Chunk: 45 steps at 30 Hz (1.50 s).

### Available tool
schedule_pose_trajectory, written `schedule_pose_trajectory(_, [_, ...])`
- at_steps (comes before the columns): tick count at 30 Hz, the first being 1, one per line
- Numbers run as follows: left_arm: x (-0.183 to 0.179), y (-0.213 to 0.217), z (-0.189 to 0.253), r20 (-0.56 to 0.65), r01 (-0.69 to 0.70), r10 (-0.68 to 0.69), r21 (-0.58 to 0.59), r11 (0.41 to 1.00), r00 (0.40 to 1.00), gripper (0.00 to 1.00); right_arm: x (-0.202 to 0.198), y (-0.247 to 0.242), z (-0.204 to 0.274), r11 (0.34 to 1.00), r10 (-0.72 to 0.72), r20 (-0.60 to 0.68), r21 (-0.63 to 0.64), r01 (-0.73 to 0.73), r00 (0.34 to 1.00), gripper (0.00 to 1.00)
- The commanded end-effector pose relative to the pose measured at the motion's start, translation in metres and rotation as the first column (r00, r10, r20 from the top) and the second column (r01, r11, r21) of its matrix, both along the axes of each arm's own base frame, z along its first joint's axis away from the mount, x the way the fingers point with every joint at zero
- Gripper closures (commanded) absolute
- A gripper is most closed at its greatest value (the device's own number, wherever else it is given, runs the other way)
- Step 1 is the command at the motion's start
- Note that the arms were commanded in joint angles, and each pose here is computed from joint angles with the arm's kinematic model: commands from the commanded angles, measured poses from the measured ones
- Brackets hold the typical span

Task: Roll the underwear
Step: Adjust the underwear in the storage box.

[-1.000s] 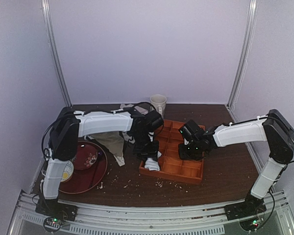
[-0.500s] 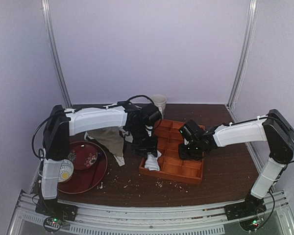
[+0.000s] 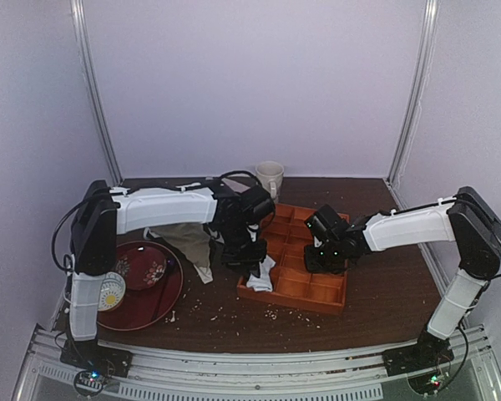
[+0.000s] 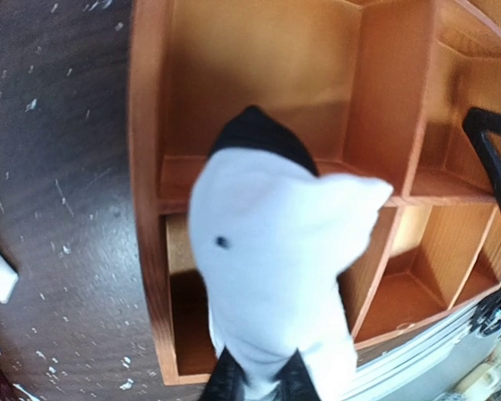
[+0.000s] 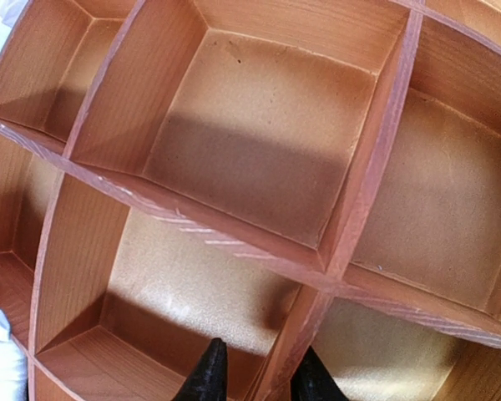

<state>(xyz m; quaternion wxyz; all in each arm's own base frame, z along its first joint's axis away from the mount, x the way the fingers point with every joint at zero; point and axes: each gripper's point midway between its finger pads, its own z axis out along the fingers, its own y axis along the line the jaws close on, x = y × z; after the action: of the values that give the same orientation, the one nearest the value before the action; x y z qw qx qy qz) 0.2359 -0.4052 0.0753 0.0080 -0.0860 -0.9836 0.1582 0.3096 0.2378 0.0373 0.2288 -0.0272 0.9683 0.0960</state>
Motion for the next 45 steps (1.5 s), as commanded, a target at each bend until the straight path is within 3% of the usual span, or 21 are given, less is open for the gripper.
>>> schedule_pose_trajectory(1, [0.002,-0.01,-0.008,0.005,0.006,-0.006,-0.019,1.0,1.0,0.96,-0.008,-0.012,-0.005,0.999,-0.013,-0.015,-0.036,0.012,1.0,0.77])
schedule_pose_trajectory(3, [0.002,-0.011,-0.014,-0.004,0.009,-0.009,-0.011,1.0,1.0,1.0,-0.008,-0.012,-0.005,0.999,-0.014,-0.014,-0.036,0.013,1.0,0.77])
schedule_pose_trajectory(27, [-0.004,0.005,-0.083,-0.059,0.054,-0.047,0.13,0.99,0.997,1.0,-0.011,-0.014,-0.008,0.999,-0.016,-0.022,-0.04,0.015,1.0,0.77])
schedule_pose_trajectory(35, [0.012,0.003,-0.013,0.073,0.045,-0.05,0.075,0.996,0.996,0.71,-0.009,-0.012,-0.006,0.999,-0.014,-0.016,-0.036,0.014,1.0,0.77])
schedule_pose_trajectory(41, [0.024,0.0,0.039,0.178,0.044,-0.047,0.021,0.999,0.983,0.68,-0.01,-0.013,-0.005,0.999,-0.014,-0.016,-0.034,0.014,1.0,0.76])
schedule_pose_trajectory(45, [0.031,-0.009,0.05,0.213,0.054,-0.048,-0.022,0.998,0.976,0.7,-0.011,-0.014,-0.005,0.999,-0.014,-0.017,-0.036,0.013,1.0,0.76])
